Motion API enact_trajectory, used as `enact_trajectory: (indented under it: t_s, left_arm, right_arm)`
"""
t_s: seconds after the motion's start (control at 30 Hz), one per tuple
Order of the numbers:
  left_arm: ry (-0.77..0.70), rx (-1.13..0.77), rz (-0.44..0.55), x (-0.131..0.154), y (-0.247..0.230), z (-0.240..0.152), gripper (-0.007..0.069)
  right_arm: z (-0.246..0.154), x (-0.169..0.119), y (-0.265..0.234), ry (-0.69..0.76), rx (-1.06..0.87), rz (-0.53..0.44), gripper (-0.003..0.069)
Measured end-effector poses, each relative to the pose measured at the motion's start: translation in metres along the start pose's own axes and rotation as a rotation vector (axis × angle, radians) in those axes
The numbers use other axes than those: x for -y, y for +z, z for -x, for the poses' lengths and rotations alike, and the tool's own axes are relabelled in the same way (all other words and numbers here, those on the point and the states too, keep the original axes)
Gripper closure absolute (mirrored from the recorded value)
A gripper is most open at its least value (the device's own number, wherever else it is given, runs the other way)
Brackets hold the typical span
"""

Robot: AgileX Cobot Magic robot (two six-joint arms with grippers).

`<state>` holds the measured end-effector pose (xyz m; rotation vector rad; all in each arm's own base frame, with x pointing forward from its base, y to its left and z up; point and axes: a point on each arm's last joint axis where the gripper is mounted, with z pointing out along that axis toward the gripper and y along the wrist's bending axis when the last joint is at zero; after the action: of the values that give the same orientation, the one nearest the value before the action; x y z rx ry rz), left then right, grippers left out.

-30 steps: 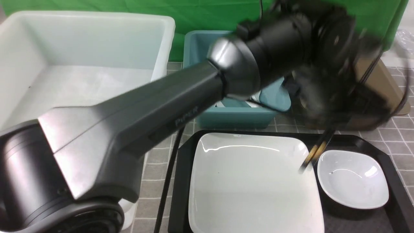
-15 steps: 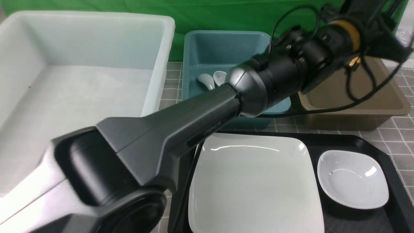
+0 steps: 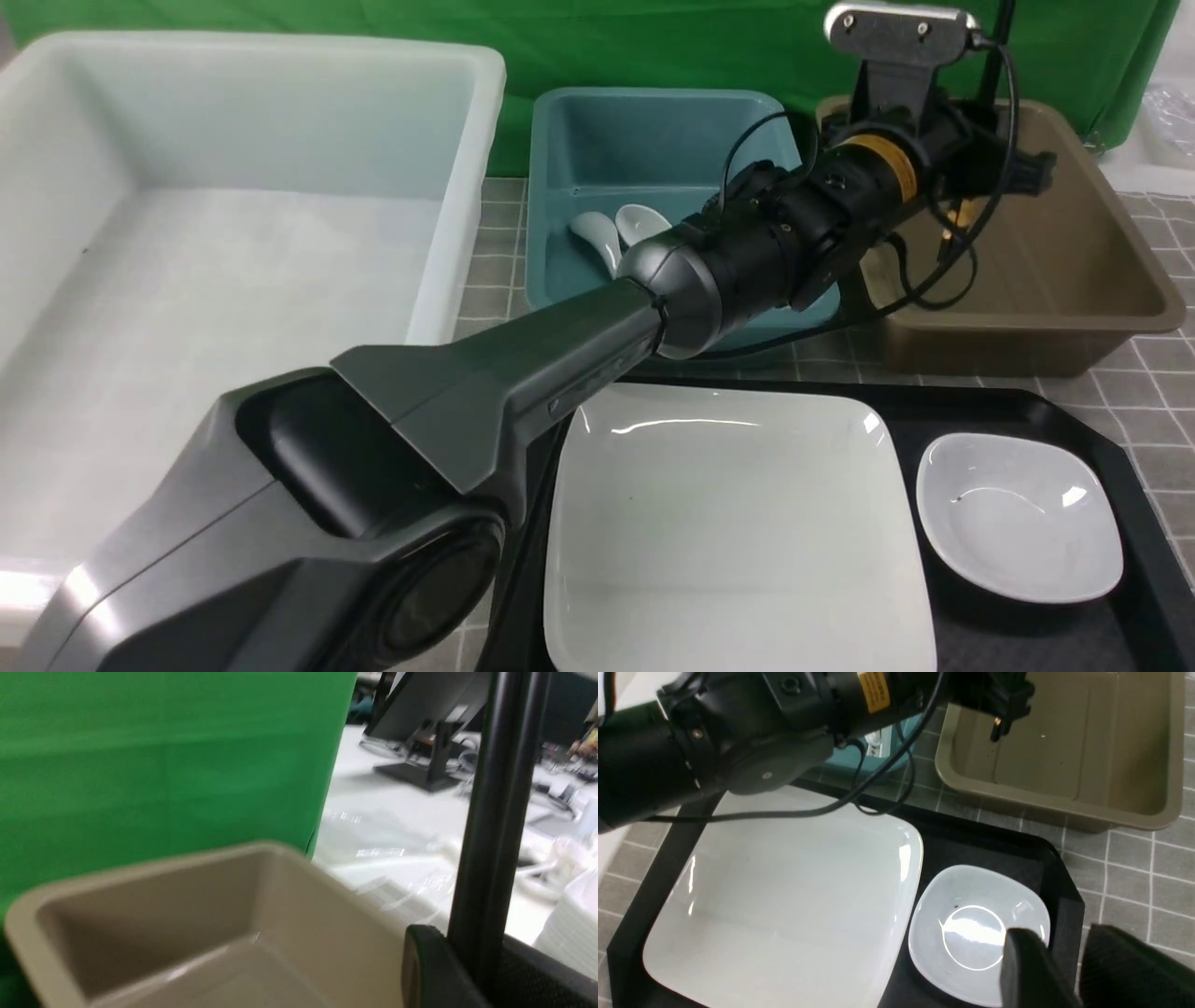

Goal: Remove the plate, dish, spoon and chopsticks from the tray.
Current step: Use the left arm to put the chopsticks into the small storage box on the right, then use the left arm to grab a small plate from the dinner plate

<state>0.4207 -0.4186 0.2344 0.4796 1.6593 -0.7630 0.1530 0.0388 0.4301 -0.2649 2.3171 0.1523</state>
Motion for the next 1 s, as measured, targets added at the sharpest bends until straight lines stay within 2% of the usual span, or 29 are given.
enact_trajectory:
  t_s: [0.07, 0.17, 0.2, 0.3, 0.43, 0.5, 0.53, 0.63, 0.7, 0.83, 0.9, 1.0]
  left_arm:
    - [0.006, -0.029, 0.013, -0.001, 0.000, -0.003, 0.0461]
    - [0.012, -0.091, 0.041, -0.004, 0.000, -0.009, 0.0346]
    - [0.013, -0.090, 0.041, -0.004, 0.000, -0.008, 0.0340]
    - [0.017, -0.191, 0.092, -0.007, -0.003, -0.011, 0.0258]
    - [0.024, -0.347, 0.174, -0.009, -0.016, 0.002, 0.0246]
    - [0.015, -0.483, 0.223, -0.003, -0.037, 0.027, 0.0307]
    - [0.020, -0.477, 0.220, -0.002, -0.038, 0.030, 0.0324]
    - [0.049, -0.679, 0.199, 0.018, -0.077, 0.063, 0.0526]
    - [0.048, -0.810, 0.143, 0.034, -0.097, 0.071, 0.0595]
    - [0.053, -0.902, 0.070, 0.053, -0.103, 0.058, 0.0620]
    - [0.072, -0.994, 0.031, 0.069, -0.098, 0.027, 0.0623]
    - [0.103, -1.040, 0.015, 0.078, -0.092, 0.003, 0.0621]
  right_arm:
    - [0.000, 0.000, 0.000, 0.000, 0.001, 0.000, 0.0441]
    - [0.000, 0.000, 0.000, 0.000, 0.003, 0.000, 0.0434]
    - [0.000, 0.000, 0.000, 0.000, 0.003, 0.000, 0.0433]
    - [0.000, 0.000, 0.000, 0.000, 0.003, 0.000, 0.0425]
    - [0.000, 0.000, 0.000, 0.000, -0.005, 0.000, 0.0424]
    - [-0.001, 0.000, 0.000, 0.000, -0.013, 0.000, 0.0424]
    - [-0.001, 0.000, 0.000, 0.000, -0.014, 0.000, 0.0424]
    - [-0.001, 0.000, 0.000, 0.000, -0.015, 0.000, 0.0424]
    - [-0.001, 0.000, 0.000, 0.000, -0.015, 0.000, 0.0424]
    - [-0.001, 0.000, 0.000, 0.000, -0.015, 0.001, 0.0424]
    - [-0.002, 0.000, 0.000, 0.000, -0.019, 0.000, 0.0424]
    - [-0.002, 0.000, 0.000, 0.000, -0.023, 0.000, 0.0423]
